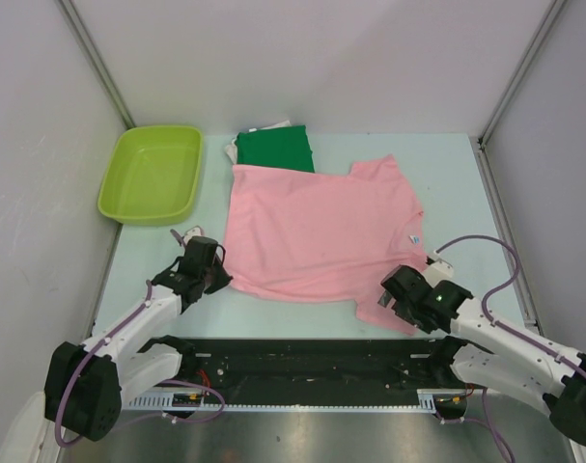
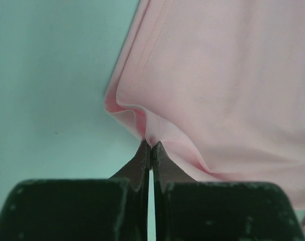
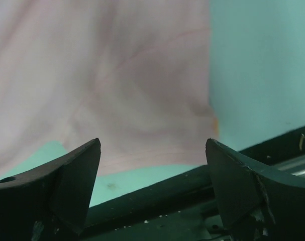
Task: Fold and stack the t-shirts
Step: Fold the tshirt
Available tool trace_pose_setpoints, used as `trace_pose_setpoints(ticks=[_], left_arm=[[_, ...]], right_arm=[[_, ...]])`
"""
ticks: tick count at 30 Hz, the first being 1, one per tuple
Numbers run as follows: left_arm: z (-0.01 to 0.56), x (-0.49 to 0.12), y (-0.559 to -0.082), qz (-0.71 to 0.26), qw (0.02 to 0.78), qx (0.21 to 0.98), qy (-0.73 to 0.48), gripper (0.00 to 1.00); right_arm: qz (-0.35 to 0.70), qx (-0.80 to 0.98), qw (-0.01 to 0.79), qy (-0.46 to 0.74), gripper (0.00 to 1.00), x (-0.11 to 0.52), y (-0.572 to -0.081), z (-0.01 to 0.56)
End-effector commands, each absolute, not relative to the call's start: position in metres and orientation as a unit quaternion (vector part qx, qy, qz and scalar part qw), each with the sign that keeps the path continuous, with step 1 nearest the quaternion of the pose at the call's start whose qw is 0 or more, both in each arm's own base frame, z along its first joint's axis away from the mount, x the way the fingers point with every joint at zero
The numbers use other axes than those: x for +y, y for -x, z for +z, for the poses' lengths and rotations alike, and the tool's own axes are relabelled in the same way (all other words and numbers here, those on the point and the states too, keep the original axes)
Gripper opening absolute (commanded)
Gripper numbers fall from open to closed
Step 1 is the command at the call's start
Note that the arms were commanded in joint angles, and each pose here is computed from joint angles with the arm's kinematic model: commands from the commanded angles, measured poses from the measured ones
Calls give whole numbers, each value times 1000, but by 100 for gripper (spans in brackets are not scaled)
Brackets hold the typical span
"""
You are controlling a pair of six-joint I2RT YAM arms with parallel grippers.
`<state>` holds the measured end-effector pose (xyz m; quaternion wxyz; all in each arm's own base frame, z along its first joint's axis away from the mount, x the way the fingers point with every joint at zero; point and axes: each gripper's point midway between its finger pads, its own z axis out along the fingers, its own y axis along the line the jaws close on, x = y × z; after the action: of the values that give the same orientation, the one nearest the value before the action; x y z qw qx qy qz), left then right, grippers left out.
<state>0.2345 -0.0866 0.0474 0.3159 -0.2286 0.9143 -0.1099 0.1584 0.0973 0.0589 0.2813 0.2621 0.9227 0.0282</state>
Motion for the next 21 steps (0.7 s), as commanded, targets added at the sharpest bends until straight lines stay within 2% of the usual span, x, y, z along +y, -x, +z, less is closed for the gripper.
trace_pose_setpoints(ticks=[1,12,15,16,17,21], left_arm=[[63,-92,-245,-135,337,903,230,0],[51,-98,-244,-137,318,912,221,0],[50,-99,-244,-136,315,914,218,0],[50,-98,-245,-136,314,914,219,0],[49,-99,-245,-135,313,914,219,0],[48,-99,-244,-135,310,916,218,0]], right_arm=[[6,909,256,-329,89,73,-129,41],[3,901,251,-353,81,74,-120,23],[8,900,255,-354,73,74,-121,24],[9,899,257,-354,66,74,-121,24],[10,899,256,-355,64,74,-121,24],[9,900,258,-351,60,73,-121,24]])
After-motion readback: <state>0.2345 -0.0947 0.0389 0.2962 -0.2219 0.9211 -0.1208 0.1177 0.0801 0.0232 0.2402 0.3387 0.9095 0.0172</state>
